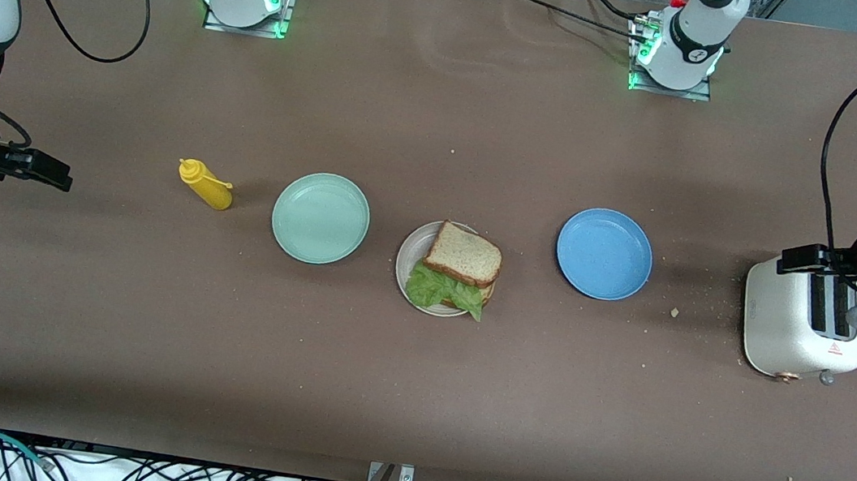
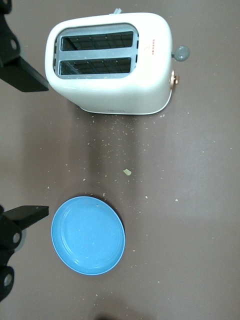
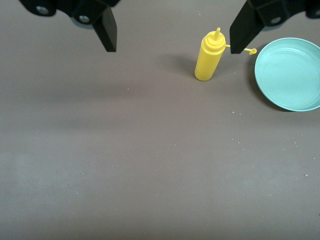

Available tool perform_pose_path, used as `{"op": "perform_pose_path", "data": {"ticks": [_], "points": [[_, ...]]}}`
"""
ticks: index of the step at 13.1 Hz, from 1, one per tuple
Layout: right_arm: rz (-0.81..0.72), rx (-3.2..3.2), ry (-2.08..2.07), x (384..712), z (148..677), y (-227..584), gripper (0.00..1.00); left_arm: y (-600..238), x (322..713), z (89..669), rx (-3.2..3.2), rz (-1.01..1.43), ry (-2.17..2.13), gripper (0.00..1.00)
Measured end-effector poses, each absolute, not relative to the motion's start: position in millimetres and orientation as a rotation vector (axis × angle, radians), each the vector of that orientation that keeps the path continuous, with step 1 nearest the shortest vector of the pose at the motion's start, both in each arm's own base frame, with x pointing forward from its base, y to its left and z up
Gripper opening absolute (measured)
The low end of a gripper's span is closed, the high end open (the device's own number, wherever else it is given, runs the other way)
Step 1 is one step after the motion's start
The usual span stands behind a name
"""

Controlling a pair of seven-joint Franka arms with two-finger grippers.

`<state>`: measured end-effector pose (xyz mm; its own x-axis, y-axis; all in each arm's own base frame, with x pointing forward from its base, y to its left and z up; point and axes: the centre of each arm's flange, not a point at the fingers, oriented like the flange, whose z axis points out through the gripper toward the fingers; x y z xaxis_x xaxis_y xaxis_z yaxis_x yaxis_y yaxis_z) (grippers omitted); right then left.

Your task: Make sandwich in beige plate with both arms

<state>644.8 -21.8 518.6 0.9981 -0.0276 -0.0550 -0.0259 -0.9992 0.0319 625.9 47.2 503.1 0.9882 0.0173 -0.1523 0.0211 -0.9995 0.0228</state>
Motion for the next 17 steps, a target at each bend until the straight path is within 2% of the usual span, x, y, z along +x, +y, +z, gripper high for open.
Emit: {"op": "perform_pose_path", "data": {"ticks": [17], "points": [[-0.087, 3.109, -0.041, 645, 518, -22, 1.0, 61, 593, 549, 3.121, -0.288, 0.053, 1.0]]}}
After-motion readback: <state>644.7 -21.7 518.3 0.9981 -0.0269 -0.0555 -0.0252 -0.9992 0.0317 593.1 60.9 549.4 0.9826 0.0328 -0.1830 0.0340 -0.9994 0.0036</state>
